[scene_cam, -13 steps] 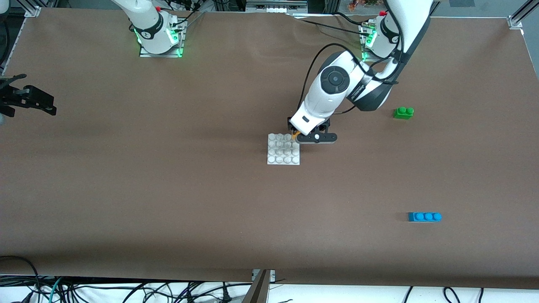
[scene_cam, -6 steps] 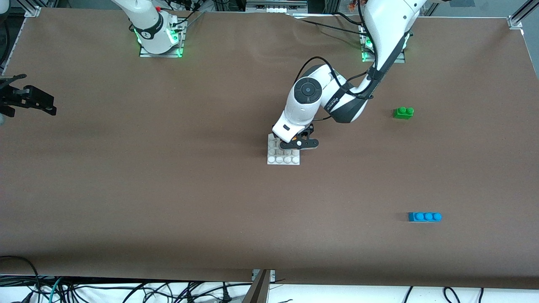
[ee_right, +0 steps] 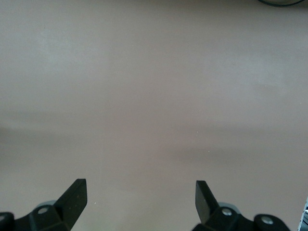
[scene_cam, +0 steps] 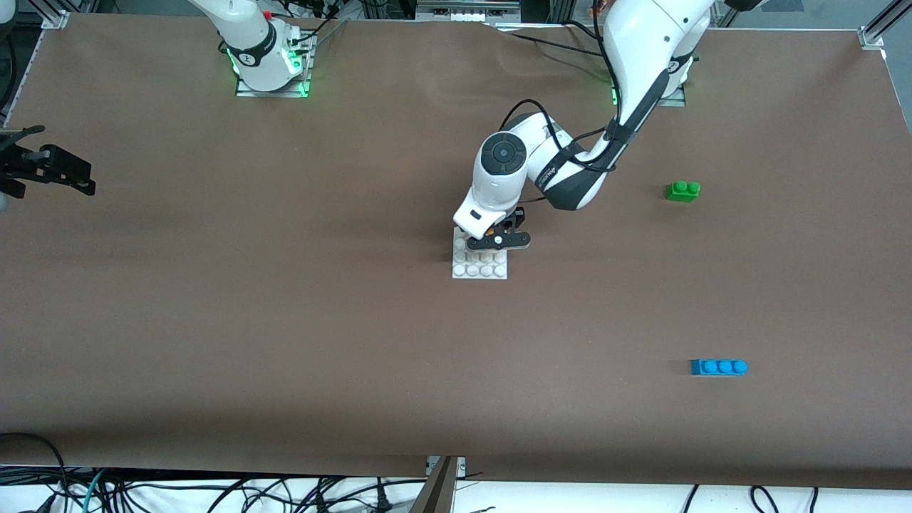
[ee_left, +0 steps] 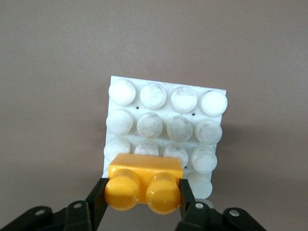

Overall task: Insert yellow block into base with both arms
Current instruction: 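Lower the yellow block onto the base plate studs and press down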

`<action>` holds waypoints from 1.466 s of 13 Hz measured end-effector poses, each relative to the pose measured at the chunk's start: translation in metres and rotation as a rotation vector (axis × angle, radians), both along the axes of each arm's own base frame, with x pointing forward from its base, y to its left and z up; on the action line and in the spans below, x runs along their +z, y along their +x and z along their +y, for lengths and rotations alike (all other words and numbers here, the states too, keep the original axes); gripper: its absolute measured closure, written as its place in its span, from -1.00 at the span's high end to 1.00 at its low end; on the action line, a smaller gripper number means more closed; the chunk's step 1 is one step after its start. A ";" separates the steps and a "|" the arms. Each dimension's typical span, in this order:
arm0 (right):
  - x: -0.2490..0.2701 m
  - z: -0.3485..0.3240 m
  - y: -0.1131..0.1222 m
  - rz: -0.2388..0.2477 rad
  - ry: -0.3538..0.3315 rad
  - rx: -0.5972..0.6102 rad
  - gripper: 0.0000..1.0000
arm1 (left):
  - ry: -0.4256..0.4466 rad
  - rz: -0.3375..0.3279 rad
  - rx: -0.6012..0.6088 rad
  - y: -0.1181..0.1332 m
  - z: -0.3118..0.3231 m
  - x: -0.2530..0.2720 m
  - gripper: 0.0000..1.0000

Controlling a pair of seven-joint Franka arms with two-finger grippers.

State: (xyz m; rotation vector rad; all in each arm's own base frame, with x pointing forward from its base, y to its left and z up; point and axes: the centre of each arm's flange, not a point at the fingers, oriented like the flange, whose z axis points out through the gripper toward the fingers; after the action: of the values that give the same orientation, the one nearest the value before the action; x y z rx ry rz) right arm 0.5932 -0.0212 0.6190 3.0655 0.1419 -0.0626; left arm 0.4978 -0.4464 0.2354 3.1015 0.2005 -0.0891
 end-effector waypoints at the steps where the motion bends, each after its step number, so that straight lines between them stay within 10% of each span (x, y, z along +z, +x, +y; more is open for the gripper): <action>1: 0.000 0.000 0.000 0.000 0.000 0.000 1.00 | -0.002 -0.001 0.001 0.001 -0.001 0.000 0.27; 19: 0.000 0.000 0.000 0.000 0.000 0.000 1.00 | 0.009 -0.027 -0.022 0.005 -0.015 -0.011 0.27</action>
State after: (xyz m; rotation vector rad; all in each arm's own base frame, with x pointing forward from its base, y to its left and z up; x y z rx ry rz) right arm 0.5932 -0.0212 0.6191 3.0654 0.1419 -0.0623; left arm 0.5033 -0.4610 0.2245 3.1126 0.1664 -0.0472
